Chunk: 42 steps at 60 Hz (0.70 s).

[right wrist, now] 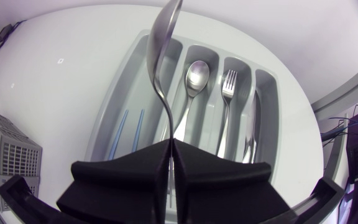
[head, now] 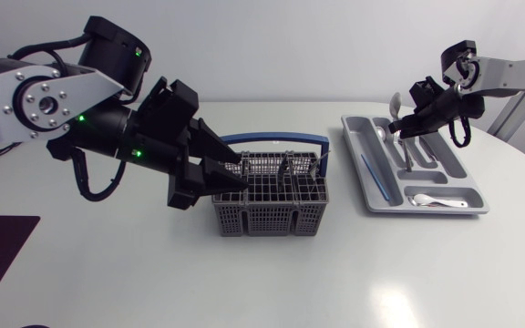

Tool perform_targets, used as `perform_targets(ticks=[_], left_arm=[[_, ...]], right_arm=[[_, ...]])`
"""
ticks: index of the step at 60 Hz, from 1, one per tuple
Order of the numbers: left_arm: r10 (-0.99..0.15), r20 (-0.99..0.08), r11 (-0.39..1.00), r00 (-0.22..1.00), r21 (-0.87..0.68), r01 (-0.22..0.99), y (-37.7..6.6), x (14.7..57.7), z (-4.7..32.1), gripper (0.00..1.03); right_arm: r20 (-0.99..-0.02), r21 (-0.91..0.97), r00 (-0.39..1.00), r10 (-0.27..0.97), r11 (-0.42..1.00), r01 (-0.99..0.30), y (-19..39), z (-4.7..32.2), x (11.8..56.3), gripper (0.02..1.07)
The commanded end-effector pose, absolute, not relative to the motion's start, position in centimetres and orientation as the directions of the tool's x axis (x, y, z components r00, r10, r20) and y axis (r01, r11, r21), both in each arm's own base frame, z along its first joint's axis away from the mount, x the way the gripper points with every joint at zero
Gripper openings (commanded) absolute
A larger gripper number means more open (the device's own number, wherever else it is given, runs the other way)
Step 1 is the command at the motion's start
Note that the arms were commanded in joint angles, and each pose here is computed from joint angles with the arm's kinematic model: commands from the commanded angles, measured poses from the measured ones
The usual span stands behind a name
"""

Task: Unload the cutlery basket into the drawer organizer.

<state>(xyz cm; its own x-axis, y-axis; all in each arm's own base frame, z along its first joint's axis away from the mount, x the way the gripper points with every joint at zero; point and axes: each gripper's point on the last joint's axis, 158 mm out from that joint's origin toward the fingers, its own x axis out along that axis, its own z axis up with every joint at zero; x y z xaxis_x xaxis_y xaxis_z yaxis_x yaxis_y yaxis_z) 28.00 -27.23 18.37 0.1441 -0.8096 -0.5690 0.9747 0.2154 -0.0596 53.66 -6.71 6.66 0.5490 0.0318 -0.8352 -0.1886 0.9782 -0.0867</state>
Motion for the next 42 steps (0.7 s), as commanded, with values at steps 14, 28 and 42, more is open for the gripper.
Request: perform_targets(ticks=[14, 28, 42], left_arm=[[-0.808, -0.571, 0.211, 0.147, -0.048, 0.976, -26.9, 27.6, 18.0, 0.89], [-0.806, -0.573, 0.216, 0.15, -0.049, 0.975, -26.6, 27.5, 17.8, 0.89], [-0.807, -0.573, 0.211, 0.145, -0.049, 0.976, -26.8, 27.3, 17.7, 0.89]], right_arm=[[-0.809, -0.057, 0.588, 0.01, 0.994, -0.095, -7.8, 5.8, 56.8, 0.08], [-0.824, -0.056, 0.566, -0.024, 0.998, -0.039, -9.1, 3.4, 58.2, 0.08], [-0.842, -0.159, 0.518, -0.149, 0.987, 0.026, -10.5, 0.6, 58.6, 0.08]])
